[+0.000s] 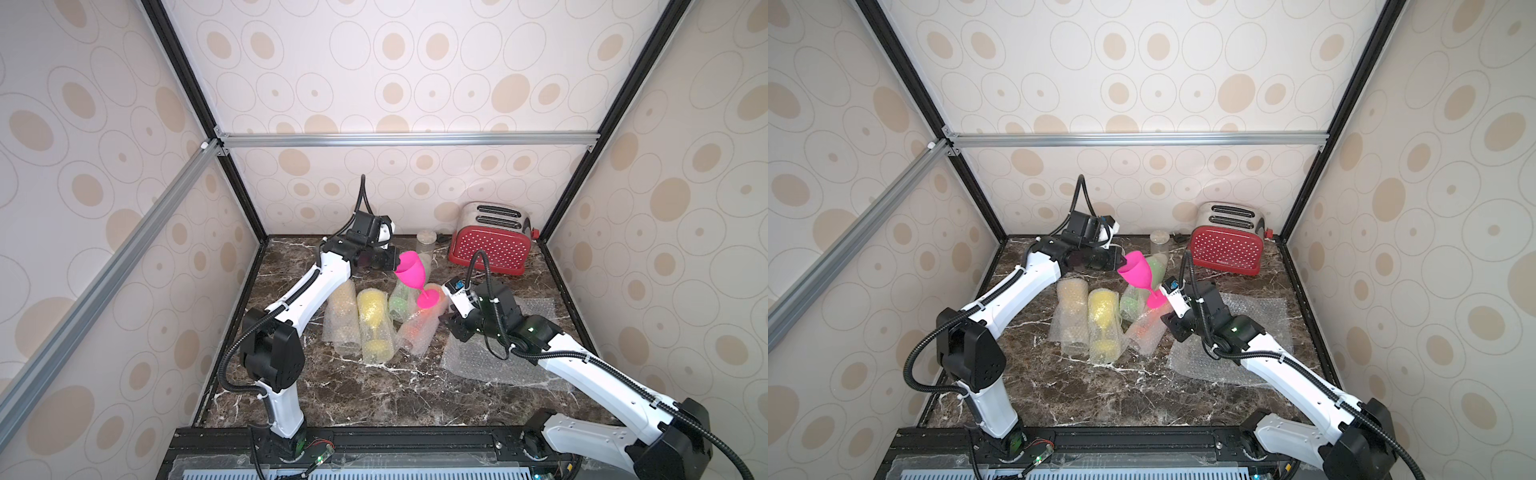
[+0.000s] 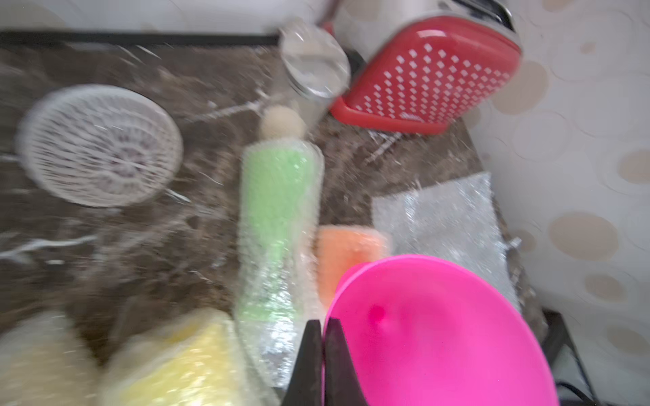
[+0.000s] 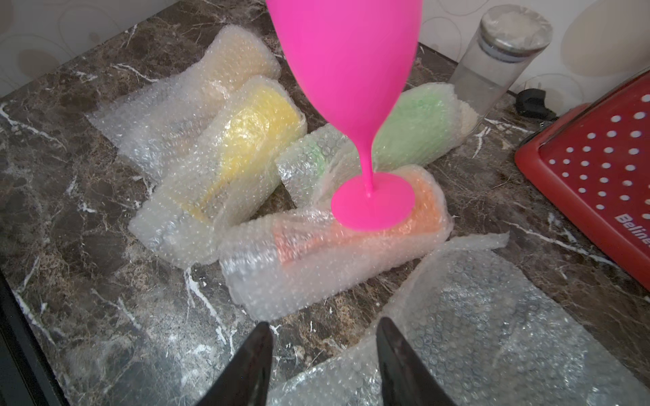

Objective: Unpack wine glasses from bubble wrap
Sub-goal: Place the wine glass at the corner of the board.

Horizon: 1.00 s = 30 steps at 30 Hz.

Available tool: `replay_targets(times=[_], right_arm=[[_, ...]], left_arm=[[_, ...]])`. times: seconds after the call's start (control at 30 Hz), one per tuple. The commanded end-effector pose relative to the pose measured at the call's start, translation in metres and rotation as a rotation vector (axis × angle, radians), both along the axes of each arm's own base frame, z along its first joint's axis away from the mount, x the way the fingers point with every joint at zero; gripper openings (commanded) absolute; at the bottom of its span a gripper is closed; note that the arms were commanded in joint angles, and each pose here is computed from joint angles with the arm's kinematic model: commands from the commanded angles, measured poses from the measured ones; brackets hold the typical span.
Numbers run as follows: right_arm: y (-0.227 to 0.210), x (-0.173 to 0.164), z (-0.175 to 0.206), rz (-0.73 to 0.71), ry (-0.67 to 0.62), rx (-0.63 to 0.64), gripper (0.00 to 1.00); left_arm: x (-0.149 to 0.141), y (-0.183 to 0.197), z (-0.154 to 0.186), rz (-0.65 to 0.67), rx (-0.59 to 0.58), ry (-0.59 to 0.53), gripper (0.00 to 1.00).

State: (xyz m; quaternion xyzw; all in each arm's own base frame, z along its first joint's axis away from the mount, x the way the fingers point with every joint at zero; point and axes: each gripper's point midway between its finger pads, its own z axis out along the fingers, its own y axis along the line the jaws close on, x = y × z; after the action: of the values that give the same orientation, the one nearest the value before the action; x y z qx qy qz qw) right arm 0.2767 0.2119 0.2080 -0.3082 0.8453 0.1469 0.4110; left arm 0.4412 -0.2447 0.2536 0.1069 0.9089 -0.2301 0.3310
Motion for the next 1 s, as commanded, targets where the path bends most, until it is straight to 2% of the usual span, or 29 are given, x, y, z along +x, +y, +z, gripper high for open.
replay_targets(times=[0.0,0.07,0.23,0.43,0.5,0.67,0.97], right_arm=[[-0.01,0.001,0.003,-0.089,0.03,-0.006,0.51],[-0.016,0.007,0.0,-0.152,0.043,-0.004,0.53],[-0.012,0.011,-0.006,-0.188,0.116,0.02,0.52],[-0.01,0.019,-0.019,-0.224,0.188,0.034,0.52],[-0.013,0.023,-0.025,-0.248,0.221,0.044,0.51],[-0.021,0.029,-0.041,-0.287,0.296,0.07,0.51],[-0.025,0.035,-0.064,-0.308,0.367,0.068,0.51]], left_arm=[[0.021,0.072,0.049,0.203,0.173,-0.144,0.0],[0.03,0.096,0.061,0.268,0.198,-0.175,0.0],[0.052,0.153,0.083,0.402,0.274,-0.211,0.0],[0.07,0.236,0.075,0.58,0.36,-0.171,0.0],[0.071,0.268,0.064,0.652,0.391,-0.145,0.0],[0.074,0.32,0.023,0.751,0.434,-0.069,0.0],[0.094,0.374,-0.041,0.822,0.435,0.021,0.0]])
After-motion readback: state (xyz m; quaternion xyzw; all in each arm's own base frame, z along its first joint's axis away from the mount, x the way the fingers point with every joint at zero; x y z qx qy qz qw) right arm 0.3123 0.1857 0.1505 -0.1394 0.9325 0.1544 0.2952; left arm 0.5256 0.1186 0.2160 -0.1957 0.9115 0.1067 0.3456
